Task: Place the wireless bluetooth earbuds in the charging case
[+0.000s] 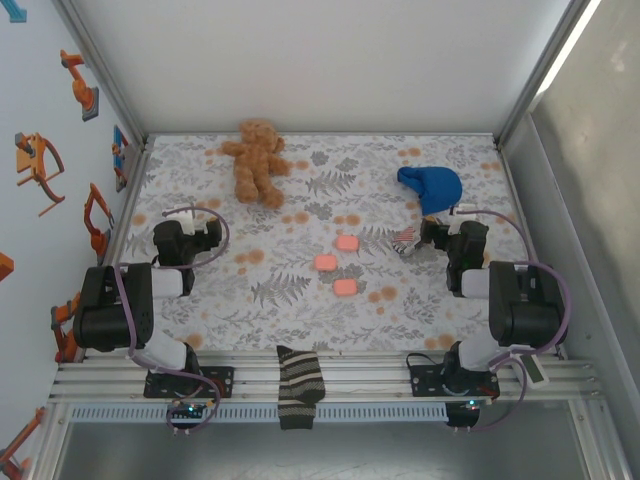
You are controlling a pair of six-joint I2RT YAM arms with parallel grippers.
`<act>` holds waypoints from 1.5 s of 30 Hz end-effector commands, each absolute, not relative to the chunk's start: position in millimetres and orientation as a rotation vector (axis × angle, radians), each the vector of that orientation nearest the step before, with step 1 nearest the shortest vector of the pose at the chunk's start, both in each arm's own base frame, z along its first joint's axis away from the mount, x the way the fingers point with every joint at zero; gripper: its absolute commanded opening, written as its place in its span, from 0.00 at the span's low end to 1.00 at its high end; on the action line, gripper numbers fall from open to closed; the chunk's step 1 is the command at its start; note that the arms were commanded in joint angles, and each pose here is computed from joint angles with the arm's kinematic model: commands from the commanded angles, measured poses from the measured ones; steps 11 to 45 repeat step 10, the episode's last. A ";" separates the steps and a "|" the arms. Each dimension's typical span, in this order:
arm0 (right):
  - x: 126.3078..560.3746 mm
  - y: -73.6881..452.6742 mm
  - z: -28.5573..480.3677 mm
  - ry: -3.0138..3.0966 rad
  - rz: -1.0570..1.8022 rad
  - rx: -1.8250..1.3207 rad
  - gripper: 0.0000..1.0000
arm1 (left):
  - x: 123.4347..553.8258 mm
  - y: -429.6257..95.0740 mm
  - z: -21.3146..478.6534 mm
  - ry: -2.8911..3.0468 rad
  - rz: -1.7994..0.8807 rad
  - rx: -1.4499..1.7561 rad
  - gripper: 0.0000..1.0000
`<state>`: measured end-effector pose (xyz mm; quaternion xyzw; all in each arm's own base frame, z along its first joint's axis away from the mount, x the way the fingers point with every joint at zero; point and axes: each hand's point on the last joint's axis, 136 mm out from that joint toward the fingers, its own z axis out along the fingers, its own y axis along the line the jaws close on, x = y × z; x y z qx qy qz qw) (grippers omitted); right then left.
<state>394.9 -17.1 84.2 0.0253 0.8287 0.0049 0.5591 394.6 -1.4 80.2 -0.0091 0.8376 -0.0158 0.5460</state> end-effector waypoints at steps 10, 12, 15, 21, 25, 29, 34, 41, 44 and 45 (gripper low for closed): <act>396.2 -22.2 89.0 1.941 -0.009 0.084 1.00 | 396.5 -2.6 83.0 1.982 -0.040 -0.029 0.96; 396.2 -22.2 89.0 1.941 -0.009 0.084 1.00 | 396.5 -2.6 83.0 1.982 -0.040 -0.029 0.96; 396.2 -22.2 89.0 1.941 -0.009 0.084 1.00 | 396.5 -2.6 83.0 1.982 -0.040 -0.029 0.96; 396.2 -22.2 89.0 1.941 -0.009 0.084 1.00 | 396.5 -2.6 83.0 1.982 -0.040 -0.029 0.96; 396.2 -22.2 89.0 1.941 -0.009 0.084 1.00 | 396.5 -2.6 83.0 1.982 -0.040 -0.029 0.96; 396.2 -22.2 89.0 1.941 -0.009 0.084 1.00 | 396.5 -2.6 83.0 1.982 -0.040 -0.029 0.96; 396.2 -22.2 89.0 1.941 -0.009 0.084 1.00 | 396.5 -2.6 83.0 1.982 -0.040 -0.029 0.96; 396.2 -22.2 89.0 1.941 -0.009 0.084 1.00 | 396.5 -2.6 83.0 1.982 -0.040 -0.029 0.96; 396.2 -22.2 89.0 1.941 -0.009 0.084 1.00 | 396.5 -2.6 83.0 1.982 -0.040 -0.029 0.96; 396.2 -22.2 89.0 1.941 -0.009 0.084 1.00 | 396.5 -2.6 83.0 1.982 -0.040 -0.029 0.96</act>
